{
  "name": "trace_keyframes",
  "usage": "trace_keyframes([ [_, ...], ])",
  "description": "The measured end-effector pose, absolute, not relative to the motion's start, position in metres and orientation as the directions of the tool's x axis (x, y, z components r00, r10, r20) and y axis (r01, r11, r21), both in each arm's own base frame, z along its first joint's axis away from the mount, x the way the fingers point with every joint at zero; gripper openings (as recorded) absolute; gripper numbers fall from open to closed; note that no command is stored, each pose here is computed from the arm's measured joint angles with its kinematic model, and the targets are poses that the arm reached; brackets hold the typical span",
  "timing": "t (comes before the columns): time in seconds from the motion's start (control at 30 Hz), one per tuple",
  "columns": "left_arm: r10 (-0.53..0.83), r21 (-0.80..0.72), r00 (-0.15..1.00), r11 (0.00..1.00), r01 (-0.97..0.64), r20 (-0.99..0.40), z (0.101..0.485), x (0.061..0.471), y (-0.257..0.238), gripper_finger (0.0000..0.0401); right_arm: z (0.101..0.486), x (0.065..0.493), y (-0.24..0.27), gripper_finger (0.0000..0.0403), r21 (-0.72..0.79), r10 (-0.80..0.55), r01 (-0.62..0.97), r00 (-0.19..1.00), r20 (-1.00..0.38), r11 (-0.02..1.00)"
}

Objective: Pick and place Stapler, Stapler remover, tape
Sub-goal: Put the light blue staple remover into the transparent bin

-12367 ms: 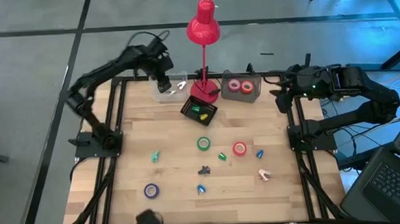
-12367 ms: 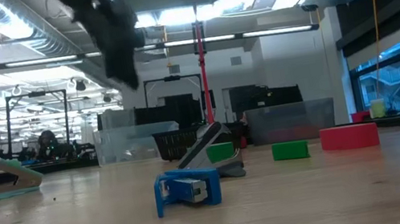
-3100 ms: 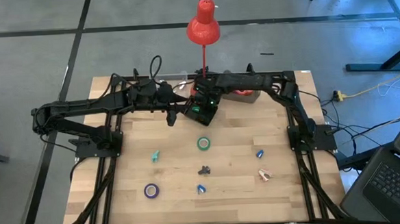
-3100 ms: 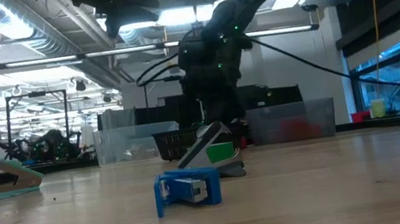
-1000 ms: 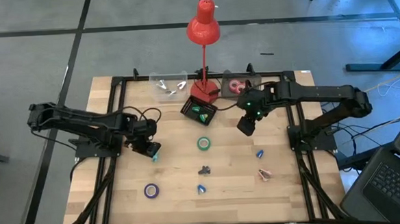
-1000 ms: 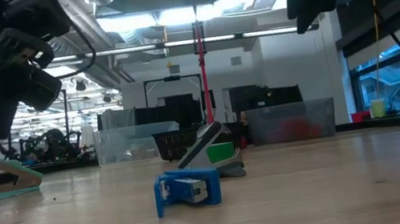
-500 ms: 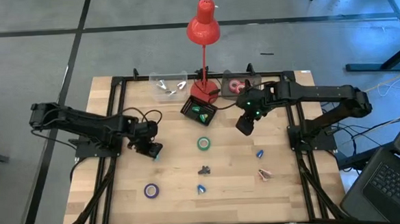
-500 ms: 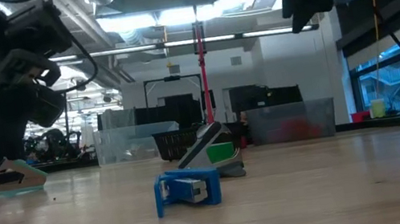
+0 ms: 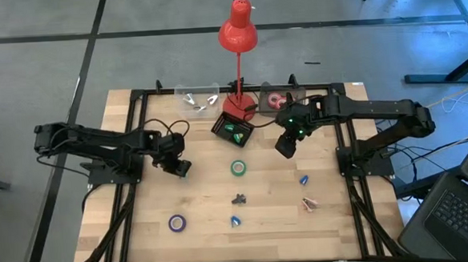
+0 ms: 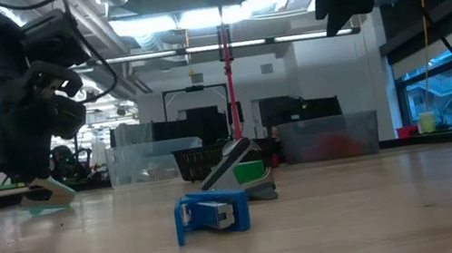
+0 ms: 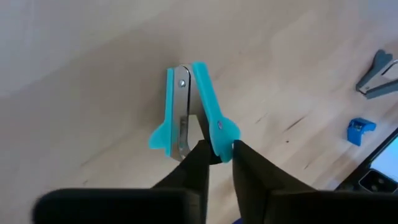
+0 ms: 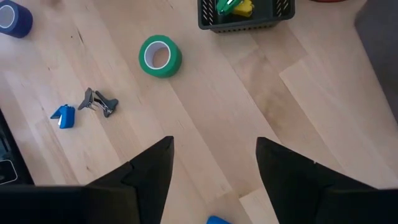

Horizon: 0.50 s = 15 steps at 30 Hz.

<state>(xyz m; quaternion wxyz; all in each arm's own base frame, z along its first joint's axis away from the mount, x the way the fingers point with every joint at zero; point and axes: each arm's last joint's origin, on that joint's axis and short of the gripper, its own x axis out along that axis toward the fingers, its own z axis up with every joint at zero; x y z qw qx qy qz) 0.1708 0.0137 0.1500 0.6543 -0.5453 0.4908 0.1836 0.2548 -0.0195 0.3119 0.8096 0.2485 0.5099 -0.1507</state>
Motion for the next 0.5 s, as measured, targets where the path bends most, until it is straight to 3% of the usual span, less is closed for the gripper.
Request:
trace_keyframes([
  [0.3,-0.302,-0.615,0.536,0.336,-0.714,-0.788,0.155,0.178,0.017,0.0033,0.312,0.255,-0.02,0.0229,0.249,0.009,0.497,0.435,-0.901,0.831],
  [0.5,-0.253,-0.674,0.629,0.366,-0.641,-0.735,0.183,0.192,0.031,0.0033,0.312,0.255,-0.02,0.0229,0.248,0.009,0.497,0.434,-0.901,0.831],
])
